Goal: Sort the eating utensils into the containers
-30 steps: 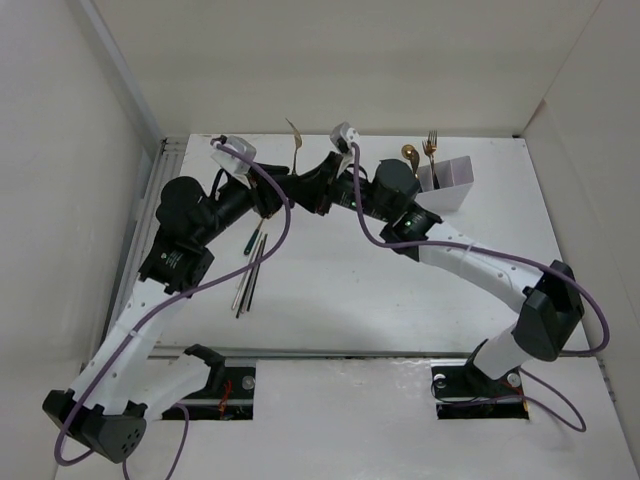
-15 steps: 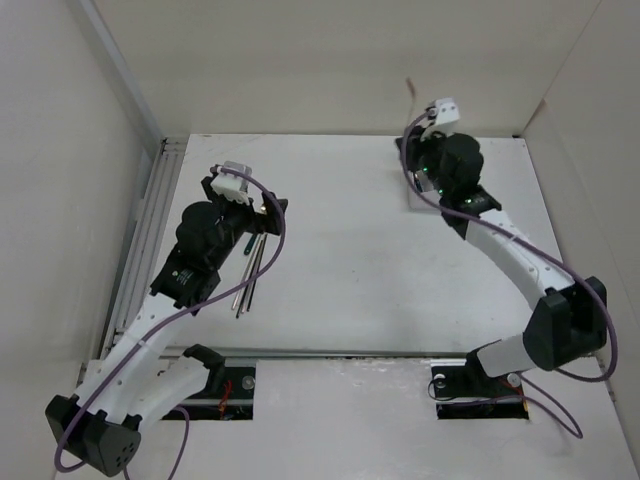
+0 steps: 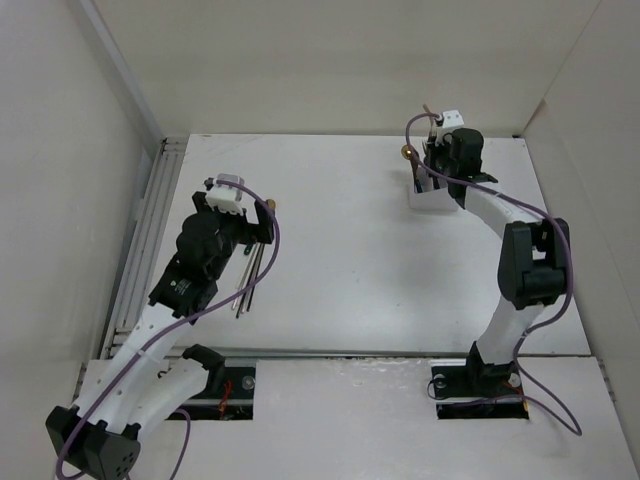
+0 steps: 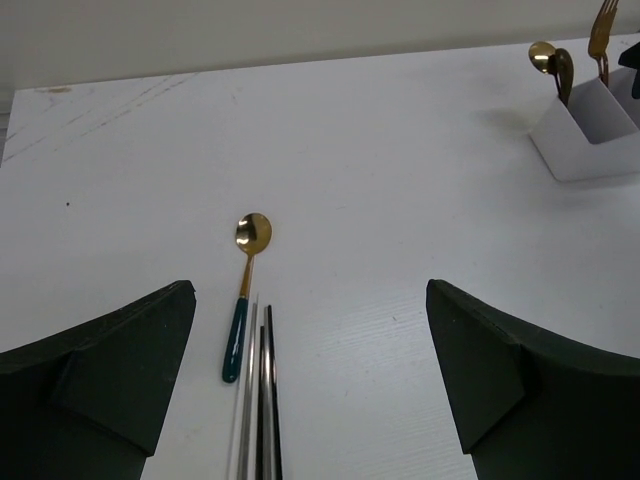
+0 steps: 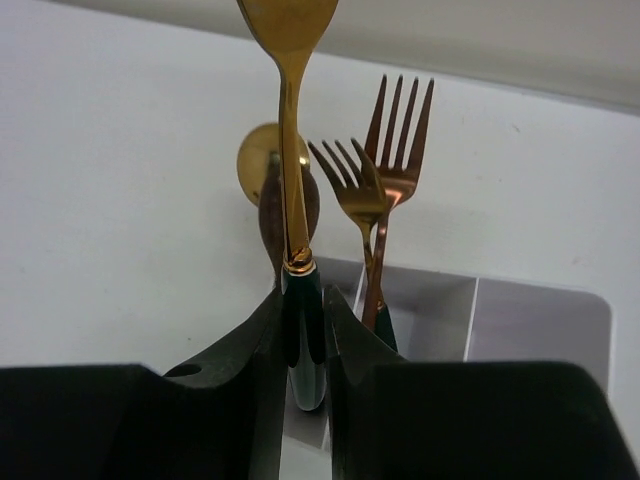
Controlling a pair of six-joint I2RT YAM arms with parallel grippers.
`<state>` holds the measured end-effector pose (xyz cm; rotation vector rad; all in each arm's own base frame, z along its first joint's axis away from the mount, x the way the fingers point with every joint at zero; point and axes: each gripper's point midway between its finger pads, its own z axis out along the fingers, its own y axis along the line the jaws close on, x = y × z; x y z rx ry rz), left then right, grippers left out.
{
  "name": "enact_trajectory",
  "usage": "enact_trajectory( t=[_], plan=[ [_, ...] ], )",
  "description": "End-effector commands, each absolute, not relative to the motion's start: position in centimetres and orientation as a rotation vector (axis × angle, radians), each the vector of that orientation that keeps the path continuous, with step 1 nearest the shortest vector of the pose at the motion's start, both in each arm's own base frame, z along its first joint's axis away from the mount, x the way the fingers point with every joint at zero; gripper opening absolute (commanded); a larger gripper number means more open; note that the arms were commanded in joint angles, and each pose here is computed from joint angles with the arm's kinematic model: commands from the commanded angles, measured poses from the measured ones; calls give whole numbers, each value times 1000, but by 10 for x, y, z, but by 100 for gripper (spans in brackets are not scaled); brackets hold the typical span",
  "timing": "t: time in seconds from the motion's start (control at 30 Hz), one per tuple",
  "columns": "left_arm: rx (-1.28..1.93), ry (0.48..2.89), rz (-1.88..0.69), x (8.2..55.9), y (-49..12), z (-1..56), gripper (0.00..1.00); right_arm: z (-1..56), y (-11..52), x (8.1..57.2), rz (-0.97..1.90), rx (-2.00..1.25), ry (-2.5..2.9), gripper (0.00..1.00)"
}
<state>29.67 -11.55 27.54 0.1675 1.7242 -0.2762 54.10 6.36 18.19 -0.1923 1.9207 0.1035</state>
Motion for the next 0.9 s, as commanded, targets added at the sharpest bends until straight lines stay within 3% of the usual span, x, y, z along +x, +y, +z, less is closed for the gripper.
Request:
enact_trajectory(
  t=[0.0,0.47,0.53,0.77,0.87],
  plan=[
    [146,1706,-254,297,-109,279,100,213,53,557,47,-196,1836,0],
    [139,1731,-229,300,-108,276,100,159,13,559,-57,-123,1977,0],
    [142,1739,-209,302,-106,274,100,151,13,556,-56,-127,2027,5],
    [183,1736,-187,307,-111,274,100,150,13,551,-50,-119,2049,38],
    [191,1735,-180,310,-111,273,100,151,8,546,-49,-99,2052,45]
  ],
)
